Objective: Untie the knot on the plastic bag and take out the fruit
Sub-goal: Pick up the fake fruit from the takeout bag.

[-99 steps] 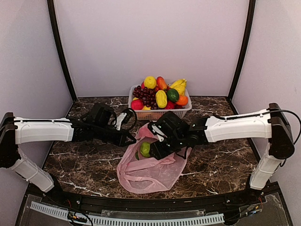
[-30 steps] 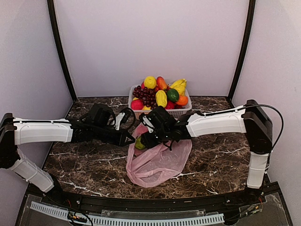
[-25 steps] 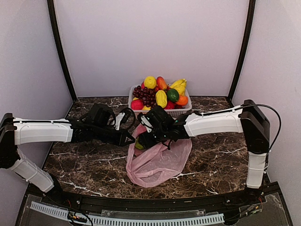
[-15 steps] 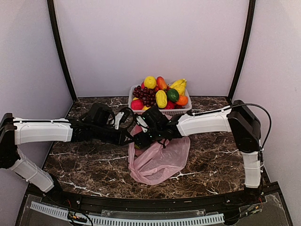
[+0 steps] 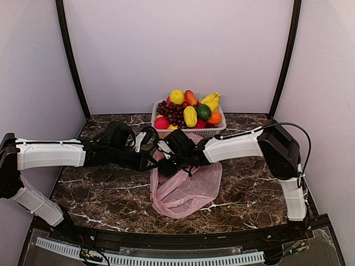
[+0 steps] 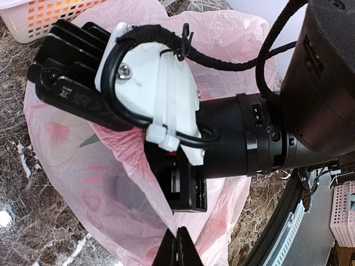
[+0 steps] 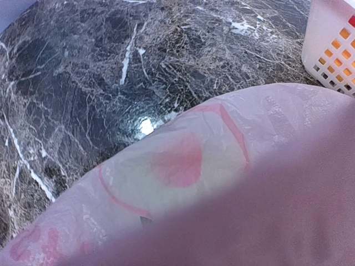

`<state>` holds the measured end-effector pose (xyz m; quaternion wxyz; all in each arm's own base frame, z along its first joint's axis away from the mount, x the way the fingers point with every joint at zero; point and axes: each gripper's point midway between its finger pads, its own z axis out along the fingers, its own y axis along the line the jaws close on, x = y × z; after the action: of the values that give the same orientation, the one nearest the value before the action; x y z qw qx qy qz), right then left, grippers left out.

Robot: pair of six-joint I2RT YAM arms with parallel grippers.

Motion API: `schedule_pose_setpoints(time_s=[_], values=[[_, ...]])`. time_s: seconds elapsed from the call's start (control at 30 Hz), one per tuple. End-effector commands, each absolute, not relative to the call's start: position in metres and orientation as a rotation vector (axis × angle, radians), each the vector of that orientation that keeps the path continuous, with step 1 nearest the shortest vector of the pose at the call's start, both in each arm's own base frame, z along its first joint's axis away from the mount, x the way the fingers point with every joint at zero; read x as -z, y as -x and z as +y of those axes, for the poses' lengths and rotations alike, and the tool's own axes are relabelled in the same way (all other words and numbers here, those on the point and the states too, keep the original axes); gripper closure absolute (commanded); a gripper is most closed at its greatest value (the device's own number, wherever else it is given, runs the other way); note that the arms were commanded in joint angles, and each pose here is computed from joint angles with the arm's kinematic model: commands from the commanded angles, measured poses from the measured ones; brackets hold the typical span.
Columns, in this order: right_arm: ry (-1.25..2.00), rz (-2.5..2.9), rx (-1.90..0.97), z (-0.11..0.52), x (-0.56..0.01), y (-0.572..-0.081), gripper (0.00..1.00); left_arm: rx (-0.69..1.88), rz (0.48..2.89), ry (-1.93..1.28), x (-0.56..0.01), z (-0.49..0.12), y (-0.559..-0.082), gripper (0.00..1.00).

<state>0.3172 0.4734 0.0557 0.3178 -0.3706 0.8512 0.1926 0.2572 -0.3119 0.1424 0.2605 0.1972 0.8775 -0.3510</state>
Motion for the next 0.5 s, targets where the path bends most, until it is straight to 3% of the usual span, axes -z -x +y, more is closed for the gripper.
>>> schedule_pose_setpoints(time_s=[0.0,0.33,0.47], values=[[0.954,2.194,-0.533,0.478,-0.067,-0.326,0.43,0.956,2.387,-0.527,-0.142,-0.307,-0.254,0.99],[0.923,2.171,-0.543,0.467,-0.086,-0.321,0.67,0.952,2.389,-0.495,-0.143,-0.302,-0.258,0.99],[0.902,2.176,-0.566,0.454,-0.101,-0.311,0.69,0.931,2.399,-0.465,-0.141,-0.295,-0.262,0.99]])
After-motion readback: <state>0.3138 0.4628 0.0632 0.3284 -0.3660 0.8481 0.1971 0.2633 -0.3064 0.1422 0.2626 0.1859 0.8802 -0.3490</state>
